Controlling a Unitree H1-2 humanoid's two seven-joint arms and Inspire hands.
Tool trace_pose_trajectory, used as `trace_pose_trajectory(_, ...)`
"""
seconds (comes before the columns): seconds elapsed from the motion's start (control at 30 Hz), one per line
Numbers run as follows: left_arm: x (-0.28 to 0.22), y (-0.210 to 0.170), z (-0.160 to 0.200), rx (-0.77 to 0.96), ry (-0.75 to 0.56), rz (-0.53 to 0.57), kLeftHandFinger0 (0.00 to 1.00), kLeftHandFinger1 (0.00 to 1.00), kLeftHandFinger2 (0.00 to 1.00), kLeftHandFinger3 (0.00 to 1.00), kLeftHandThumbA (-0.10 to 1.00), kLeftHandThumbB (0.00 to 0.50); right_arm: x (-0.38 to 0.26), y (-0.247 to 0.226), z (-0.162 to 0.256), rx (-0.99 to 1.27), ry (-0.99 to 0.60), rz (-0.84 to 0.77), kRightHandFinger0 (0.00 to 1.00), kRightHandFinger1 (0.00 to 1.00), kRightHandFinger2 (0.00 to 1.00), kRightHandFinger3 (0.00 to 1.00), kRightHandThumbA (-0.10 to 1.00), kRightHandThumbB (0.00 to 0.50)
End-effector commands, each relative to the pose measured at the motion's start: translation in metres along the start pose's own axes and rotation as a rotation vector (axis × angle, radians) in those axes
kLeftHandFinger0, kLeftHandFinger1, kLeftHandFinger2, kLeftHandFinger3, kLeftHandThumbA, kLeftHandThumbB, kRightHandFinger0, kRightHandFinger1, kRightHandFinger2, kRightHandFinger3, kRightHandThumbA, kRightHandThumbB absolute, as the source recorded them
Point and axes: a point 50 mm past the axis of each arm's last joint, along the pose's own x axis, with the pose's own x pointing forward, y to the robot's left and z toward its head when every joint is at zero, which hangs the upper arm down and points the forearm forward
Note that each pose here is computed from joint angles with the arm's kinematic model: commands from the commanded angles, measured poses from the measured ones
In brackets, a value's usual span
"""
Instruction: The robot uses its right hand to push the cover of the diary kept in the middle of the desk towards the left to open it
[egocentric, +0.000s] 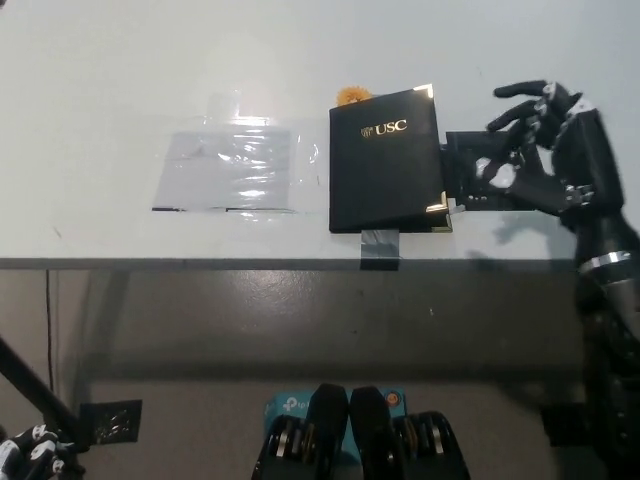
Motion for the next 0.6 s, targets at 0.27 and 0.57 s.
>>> trace_pose_trajectory(0.27, 0.0, 0.002, 0.008, 0.009, -0.063, -0.012, 0.43, 0.52, 0.26, 0.33, 0.37, 0.5, 0.019, 0.043, -0.036, 0.384, 0.199, -0.265, 0.64, 0.7, 0.79, 0.91, 1.0, 0.079)
trace_pose_trajectory(0.57, -0.003, -0.003, 0.002, -0.019, -0.06, -0.015, 0.43, 0.53, 0.28, 0.34, 0.35, 0.5, 0.006, 0.054, -0.057, 0.461, 0.277, -0.34, 0.71, 0.79, 0.88, 0.98, 1.0, 0.078)
